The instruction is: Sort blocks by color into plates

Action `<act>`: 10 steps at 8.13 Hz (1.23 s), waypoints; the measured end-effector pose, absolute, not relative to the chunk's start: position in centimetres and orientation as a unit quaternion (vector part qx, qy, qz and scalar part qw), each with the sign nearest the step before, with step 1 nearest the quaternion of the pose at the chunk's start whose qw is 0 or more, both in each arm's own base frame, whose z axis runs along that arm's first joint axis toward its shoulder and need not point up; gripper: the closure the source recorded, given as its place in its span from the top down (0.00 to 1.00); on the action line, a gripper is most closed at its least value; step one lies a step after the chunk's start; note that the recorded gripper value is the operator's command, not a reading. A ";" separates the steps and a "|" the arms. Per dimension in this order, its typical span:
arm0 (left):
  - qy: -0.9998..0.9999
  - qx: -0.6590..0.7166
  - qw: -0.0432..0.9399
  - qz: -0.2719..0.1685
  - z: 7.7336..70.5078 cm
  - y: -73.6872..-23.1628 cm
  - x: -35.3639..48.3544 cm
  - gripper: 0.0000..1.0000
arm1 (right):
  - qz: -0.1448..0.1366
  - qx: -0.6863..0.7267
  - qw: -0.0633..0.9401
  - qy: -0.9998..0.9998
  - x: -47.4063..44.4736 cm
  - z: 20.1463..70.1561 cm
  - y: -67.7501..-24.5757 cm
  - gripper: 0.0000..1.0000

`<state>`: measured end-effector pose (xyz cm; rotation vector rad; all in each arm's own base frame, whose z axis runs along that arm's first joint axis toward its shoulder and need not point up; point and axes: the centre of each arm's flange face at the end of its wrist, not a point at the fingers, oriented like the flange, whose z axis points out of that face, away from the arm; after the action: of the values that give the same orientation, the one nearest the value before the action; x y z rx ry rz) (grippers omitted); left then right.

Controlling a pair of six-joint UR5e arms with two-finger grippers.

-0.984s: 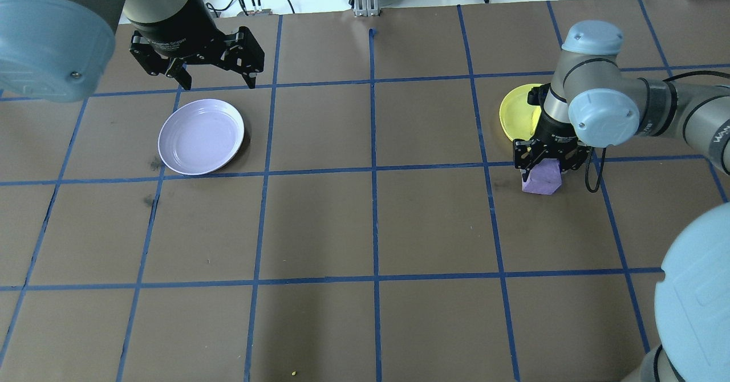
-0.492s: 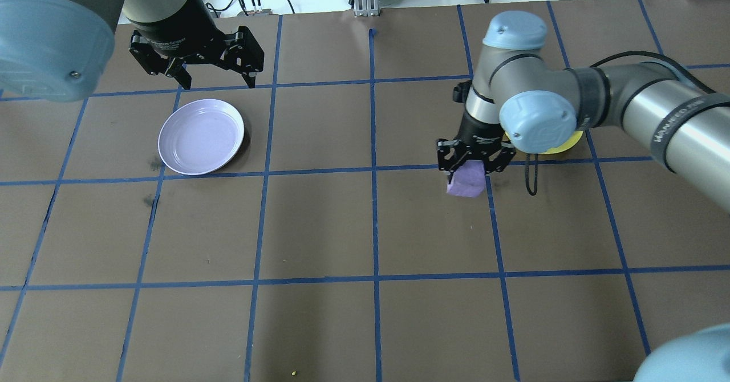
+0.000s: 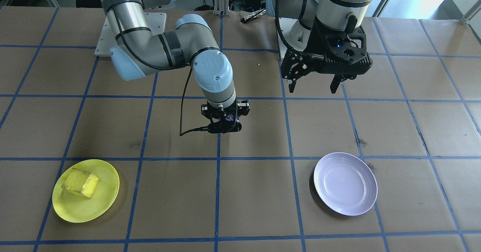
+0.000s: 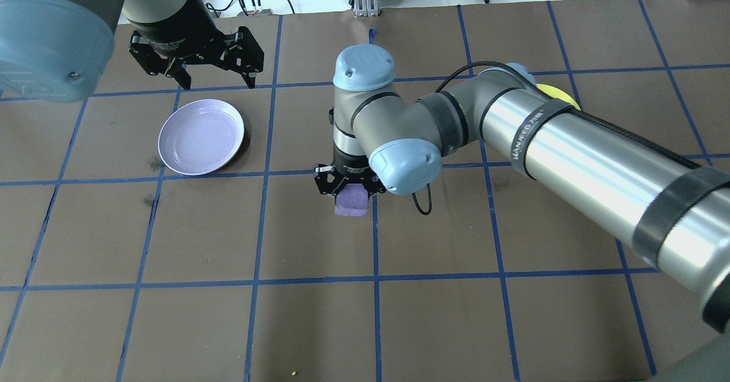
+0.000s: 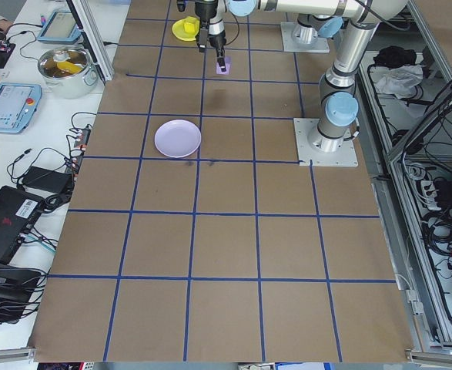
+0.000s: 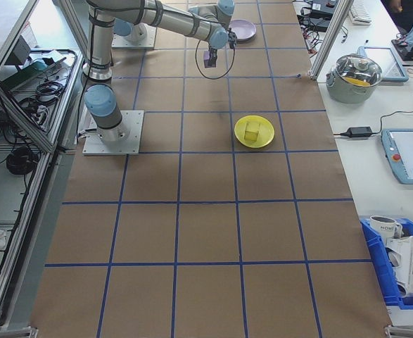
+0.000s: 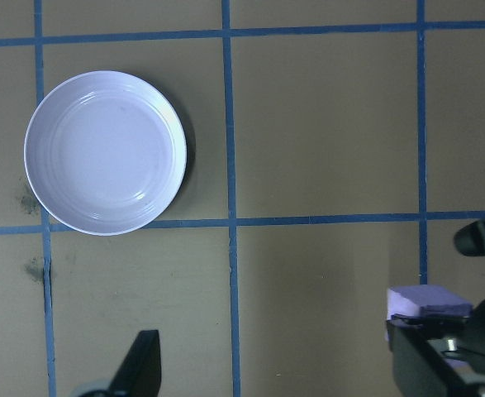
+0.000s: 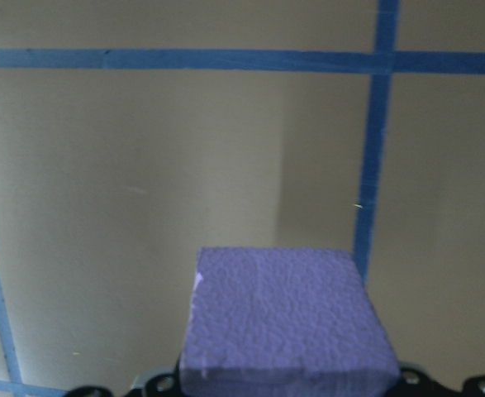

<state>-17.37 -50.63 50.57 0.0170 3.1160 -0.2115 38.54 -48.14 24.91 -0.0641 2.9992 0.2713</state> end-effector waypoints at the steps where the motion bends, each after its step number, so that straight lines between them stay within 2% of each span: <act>1: 0.998 0.005 0.010 -0.068 50.6 -50.6 -17.4 1.00 | 0.079 -0.027 0.068 0.994 42.0 23.8 -47.5 1.00; 3: 0.997 0.006 0.007 -0.071 50.7 -50.7 -17.4 1.00 | 0.062 -0.034 0.069 0.995 44.6 21.5 -47.3 1.00; 5: 0.997 0.005 0.005 -0.077 50.6 -51.1 -17.4 1.00 | 0.054 -0.036 0.069 0.996 44.6 21.4 -47.7 1.00; 7: 0.997 -0.002 0.004 -0.075 50.2 -51.6 -16.8 1.00 | 0.043 -0.022 0.070 0.996 42.6 23.1 -49.2 1.00; 10: 0.998 -0.022 0.002 -0.055 48.4 -52.1 -17.0 1.00 | 0.051 0.040 0.056 0.996 32.2 28.8 -53.4 1.00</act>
<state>-16.98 -52.10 48.38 -0.0680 3.1319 -0.1739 32.22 -53.36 28.75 0.1202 3.0229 0.1562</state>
